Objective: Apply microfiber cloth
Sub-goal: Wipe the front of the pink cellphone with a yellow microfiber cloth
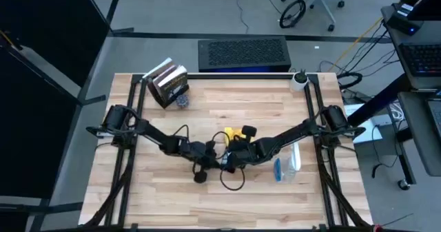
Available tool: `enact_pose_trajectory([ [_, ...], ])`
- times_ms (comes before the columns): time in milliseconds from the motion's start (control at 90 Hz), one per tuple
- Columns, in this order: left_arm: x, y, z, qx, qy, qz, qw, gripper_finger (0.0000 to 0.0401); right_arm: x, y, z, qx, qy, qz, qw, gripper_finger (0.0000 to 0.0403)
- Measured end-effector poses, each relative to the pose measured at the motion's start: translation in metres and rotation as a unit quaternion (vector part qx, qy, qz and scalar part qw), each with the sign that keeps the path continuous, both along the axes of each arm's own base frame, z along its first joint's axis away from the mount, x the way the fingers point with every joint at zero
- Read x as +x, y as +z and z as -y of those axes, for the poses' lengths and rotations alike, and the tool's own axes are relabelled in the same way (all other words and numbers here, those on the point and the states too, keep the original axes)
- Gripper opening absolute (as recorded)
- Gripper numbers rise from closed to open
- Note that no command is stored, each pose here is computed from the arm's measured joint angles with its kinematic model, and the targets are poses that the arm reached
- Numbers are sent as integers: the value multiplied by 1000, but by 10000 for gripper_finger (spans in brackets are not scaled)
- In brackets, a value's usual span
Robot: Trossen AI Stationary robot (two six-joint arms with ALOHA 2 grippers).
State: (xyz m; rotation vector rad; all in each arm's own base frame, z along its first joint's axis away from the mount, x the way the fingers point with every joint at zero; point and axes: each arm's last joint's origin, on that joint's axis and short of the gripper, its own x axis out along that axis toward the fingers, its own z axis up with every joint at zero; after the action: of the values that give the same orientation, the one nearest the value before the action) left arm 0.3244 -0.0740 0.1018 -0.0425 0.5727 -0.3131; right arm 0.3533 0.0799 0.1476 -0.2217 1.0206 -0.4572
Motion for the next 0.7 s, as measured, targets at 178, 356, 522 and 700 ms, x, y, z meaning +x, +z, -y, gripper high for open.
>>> enact_pose_trajectory([
  [178, 7, 21, -7, 31, 36, 23, 999, 0, -5, 42, -10, 1, 1, 3, 1000, 9],
  [356, 15, 40, -30, 93, 85, 60, 990, 0, -29, 65, -22, 37, -47, 28, 998, 9],
  [522, 24, 36, -57, 100, 111, 65, 987, 0, -45, 61, -40, 62, -83, 35, 994, 9],
  [700, 28, 19, -68, 71, 82, 61, 992, 0, -44, 62, -67, 82, -31, 77, 993, 9],
])
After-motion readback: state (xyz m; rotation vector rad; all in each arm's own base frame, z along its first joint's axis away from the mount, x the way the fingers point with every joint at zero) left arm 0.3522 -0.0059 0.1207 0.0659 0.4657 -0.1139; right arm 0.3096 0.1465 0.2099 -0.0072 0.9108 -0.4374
